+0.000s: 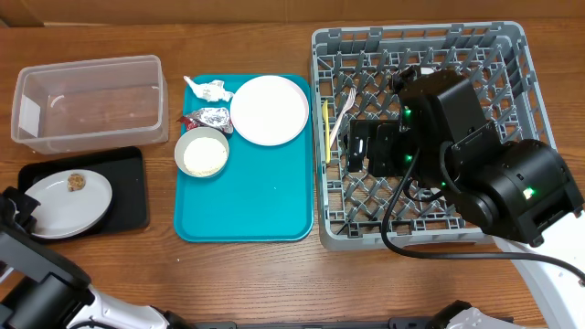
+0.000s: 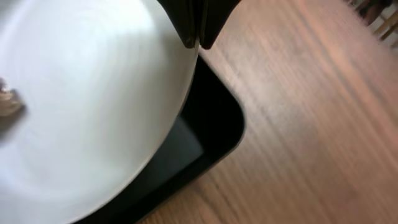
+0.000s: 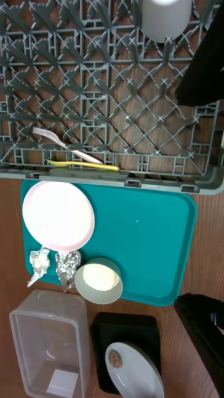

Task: Sort waste into correct bins and load items into the dishwasher rack
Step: 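Grip the grey plate edge and tilt it to slide the scrap onto the tray, then lift the grey plate with the left gripper toward the right gripper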

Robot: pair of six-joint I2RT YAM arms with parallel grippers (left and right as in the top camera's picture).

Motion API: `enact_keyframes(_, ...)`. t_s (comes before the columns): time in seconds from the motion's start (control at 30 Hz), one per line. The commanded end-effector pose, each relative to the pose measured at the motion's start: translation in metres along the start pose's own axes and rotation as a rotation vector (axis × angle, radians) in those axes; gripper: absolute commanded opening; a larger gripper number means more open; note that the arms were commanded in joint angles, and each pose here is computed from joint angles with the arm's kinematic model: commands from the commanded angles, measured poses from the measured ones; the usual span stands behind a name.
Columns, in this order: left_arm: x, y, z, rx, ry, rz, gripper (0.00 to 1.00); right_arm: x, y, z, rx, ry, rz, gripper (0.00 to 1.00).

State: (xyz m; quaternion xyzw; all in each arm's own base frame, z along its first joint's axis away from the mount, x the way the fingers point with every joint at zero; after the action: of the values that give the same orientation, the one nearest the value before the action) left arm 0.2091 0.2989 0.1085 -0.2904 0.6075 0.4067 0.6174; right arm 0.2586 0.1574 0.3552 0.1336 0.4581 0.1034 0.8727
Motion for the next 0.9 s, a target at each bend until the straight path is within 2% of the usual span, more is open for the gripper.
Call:
enact_keyframes(0.0, -0.056, 0.011, 0.014, -0.064, -0.146, -0.001, 0.04, -0.002, 0.001, 0.003, 0.007, -0.015, 0.004, 1.0)
enact_keyframes(0.17, -0.113, 0.011, 0.01, -0.038, -0.302, 0.004, 0.04, -0.002, 0.002, 0.005, 0.007, -0.021, 0.009, 1.0)
enact_keyframes(0.33, -0.142, -0.007, 0.0, 0.051, -0.393, 0.098, 0.04, -0.002, 0.002, 0.005, 0.007, -0.024, 0.01, 1.0)
enact_keyframes(0.63, -0.175, -0.078, -0.029, 0.348, -0.552, 0.473, 0.04, -0.002, 0.002, 0.005, 0.007, -0.022, 0.01, 1.0)
enact_keyframes(0.87, -0.157, -0.072, -0.037, 0.352, -0.454, 0.535, 0.04, -0.002, 0.002, 0.005, 0.007, -0.022, 0.009, 1.0)
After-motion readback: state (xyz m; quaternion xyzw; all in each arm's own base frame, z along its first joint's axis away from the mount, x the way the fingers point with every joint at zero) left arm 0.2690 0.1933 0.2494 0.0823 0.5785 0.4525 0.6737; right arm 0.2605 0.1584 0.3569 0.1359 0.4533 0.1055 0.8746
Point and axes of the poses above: each gripper's point midway between its finger pads, its own x axis out along the fingers, its own y axis along the line the jaws close on, z = x × y, the point moved 2 cm from there along -x, back along the fingers, and after that the axes turned 5 degrees about x, right-handed, at the moved point
